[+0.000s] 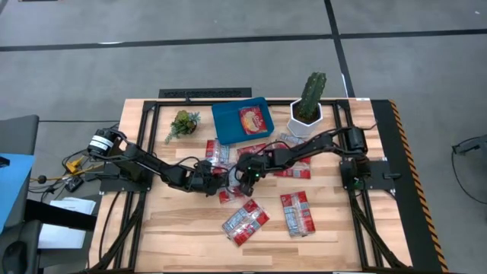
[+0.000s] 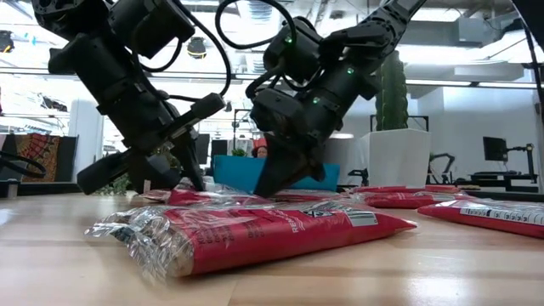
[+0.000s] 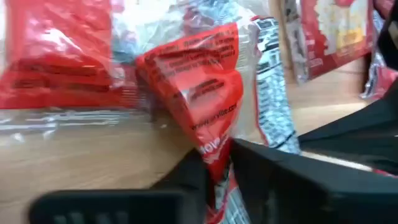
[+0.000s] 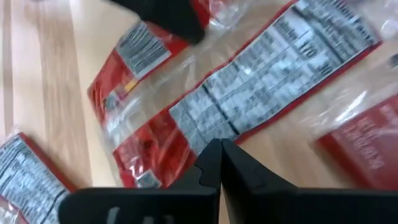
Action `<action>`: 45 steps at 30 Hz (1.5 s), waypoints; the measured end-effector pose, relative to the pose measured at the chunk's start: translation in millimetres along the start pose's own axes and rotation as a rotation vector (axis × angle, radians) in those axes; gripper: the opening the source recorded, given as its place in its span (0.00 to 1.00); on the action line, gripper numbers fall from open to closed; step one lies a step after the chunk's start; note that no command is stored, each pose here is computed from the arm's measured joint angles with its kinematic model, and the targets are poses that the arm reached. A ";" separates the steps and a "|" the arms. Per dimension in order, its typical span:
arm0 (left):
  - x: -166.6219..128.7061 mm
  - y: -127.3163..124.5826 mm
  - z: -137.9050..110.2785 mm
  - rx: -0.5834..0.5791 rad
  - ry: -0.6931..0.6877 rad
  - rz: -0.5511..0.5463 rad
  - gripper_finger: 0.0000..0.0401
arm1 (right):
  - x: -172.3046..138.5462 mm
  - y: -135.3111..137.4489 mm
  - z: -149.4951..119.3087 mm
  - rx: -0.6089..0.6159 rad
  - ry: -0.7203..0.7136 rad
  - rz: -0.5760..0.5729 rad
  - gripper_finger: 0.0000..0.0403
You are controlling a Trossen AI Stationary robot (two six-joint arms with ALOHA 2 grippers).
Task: Sort popcorn bags into baskets
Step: Put the popcorn bag into the blue bin
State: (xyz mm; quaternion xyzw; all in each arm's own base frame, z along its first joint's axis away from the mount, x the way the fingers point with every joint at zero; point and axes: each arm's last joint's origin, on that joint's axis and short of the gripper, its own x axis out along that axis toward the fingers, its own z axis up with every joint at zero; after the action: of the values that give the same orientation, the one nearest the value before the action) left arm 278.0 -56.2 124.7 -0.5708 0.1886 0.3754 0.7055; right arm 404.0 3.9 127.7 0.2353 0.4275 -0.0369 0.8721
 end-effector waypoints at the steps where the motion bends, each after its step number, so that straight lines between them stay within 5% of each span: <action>1: 0.0 -0.1 0.0 0.000 0.000 -0.001 0.05 | -0.4 -0.2 -0.7 0.002 0.009 -0.003 0.06; 8: -4.5 -7.4 -0.8 0.007 0.079 -0.052 0.01 | -40.6 -6.0 6.0 0.019 0.082 -0.074 0.05; 15: -27.1 -23.3 8.6 -0.029 0.104 -0.150 0.01 | -111.7 -3.4 22.3 -0.013 -0.002 -0.149 0.07; 26: -86.5 -74.9 68.9 0.050 -0.168 -0.384 0.00 | -246.7 3.6 27.8 0.009 -0.323 -0.174 0.05; 34: -72.2 -79.9 149.4 0.197 -0.335 -0.270 0.00 | -325.7 -7.0 3.4 0.084 -0.558 -0.234 0.07; 40: -44.3 -58.3 205.8 0.243 -0.362 -0.156 0.00 | -341.3 -12.2 -12.8 0.119 -0.567 -0.271 0.04; 45: -19.1 -44.9 227.4 0.269 -0.345 -0.116 0.00 | -340.2 -13.5 -16.5 0.125 -0.535 -0.300 0.06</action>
State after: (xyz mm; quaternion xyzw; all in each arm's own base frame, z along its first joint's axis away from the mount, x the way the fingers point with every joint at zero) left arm 262.1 150.2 230.8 -0.4086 0.0804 0.3980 0.8174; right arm 173.4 -47.3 373.5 0.2045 0.2095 -0.2521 0.9223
